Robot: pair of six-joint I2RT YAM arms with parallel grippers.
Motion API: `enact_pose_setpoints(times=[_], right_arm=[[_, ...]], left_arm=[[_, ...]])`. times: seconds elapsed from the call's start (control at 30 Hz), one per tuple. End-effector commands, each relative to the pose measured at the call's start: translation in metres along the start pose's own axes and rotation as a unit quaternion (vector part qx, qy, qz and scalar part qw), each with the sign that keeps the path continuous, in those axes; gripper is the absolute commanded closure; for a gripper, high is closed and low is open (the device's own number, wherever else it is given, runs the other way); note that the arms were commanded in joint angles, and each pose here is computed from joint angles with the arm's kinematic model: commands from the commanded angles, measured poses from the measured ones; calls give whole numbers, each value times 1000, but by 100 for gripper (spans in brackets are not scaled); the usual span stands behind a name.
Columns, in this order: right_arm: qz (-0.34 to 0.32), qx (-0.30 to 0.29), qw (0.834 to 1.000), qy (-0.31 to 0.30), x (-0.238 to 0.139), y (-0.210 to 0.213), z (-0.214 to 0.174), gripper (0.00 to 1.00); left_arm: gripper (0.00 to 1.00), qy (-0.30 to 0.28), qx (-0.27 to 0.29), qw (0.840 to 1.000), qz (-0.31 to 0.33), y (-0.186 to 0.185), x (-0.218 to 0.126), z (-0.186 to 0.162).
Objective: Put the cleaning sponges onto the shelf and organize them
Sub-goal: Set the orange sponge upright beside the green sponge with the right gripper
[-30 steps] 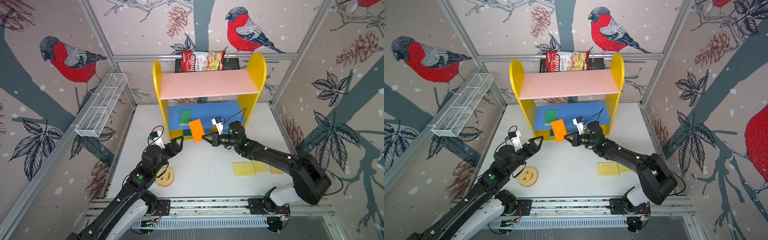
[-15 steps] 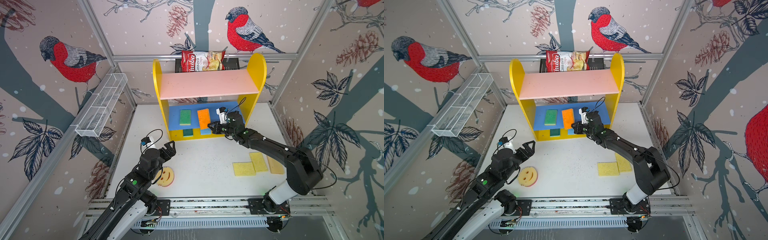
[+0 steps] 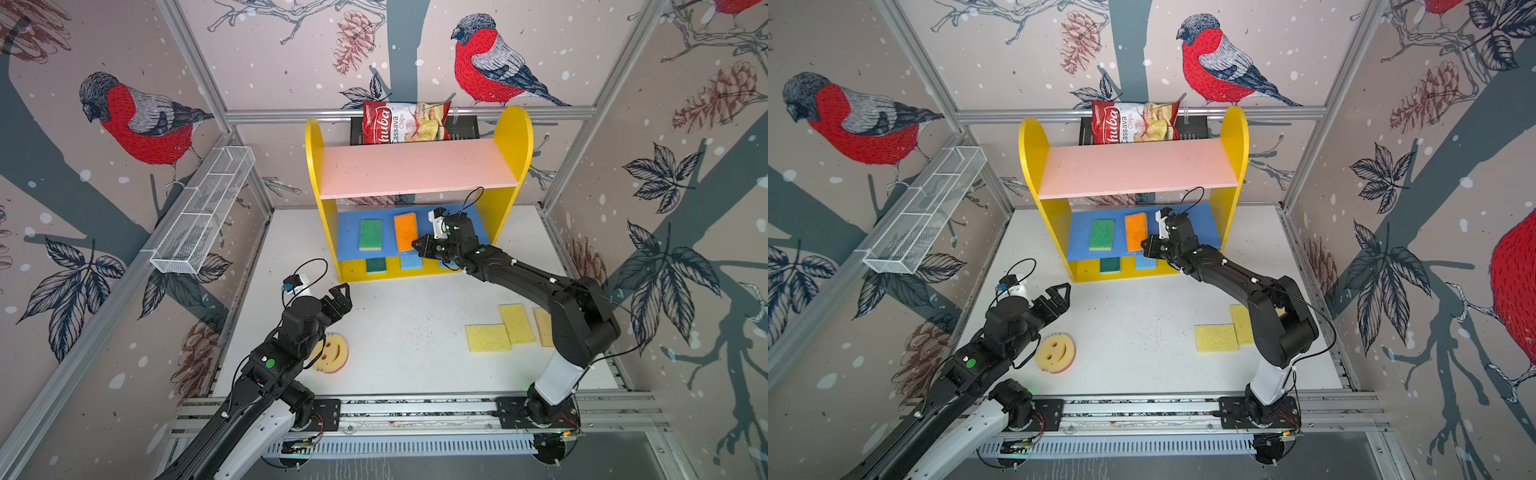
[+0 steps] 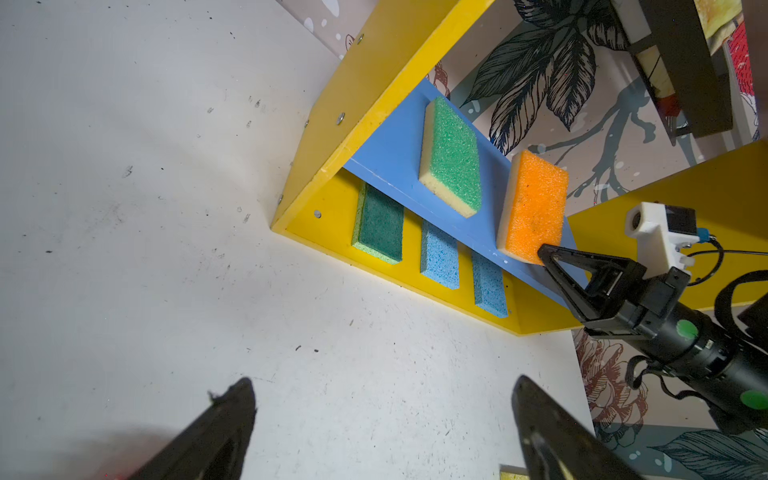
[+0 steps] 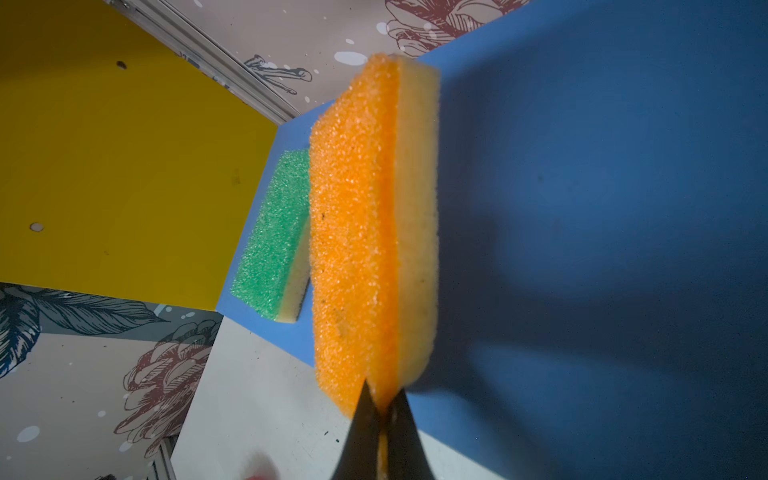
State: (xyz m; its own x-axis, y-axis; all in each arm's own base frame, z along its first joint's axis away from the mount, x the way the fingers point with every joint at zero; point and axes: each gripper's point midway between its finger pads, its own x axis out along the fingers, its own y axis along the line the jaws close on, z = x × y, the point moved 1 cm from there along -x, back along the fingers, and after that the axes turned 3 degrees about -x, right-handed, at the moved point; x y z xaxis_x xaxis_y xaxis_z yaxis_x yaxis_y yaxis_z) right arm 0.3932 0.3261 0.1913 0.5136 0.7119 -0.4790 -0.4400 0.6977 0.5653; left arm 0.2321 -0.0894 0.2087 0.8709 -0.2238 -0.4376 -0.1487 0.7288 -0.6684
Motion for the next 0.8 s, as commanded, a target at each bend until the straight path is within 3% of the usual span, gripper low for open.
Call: enact_pose_setpoints(times=[0.0,0.47,0.77], right_arm=[[-4,14,1000,10,4,-2,-3,96],[-27,20,999,15,9,-14,-6,86],[-47,20,999,13,8,-23,-10,73]], left_arm=[[5,-4,4,1000,3,1,0,2],[5,7,1,1000,-3,-4,6,-2],[5,8,-1,1000,-3,-6,7,-1]])
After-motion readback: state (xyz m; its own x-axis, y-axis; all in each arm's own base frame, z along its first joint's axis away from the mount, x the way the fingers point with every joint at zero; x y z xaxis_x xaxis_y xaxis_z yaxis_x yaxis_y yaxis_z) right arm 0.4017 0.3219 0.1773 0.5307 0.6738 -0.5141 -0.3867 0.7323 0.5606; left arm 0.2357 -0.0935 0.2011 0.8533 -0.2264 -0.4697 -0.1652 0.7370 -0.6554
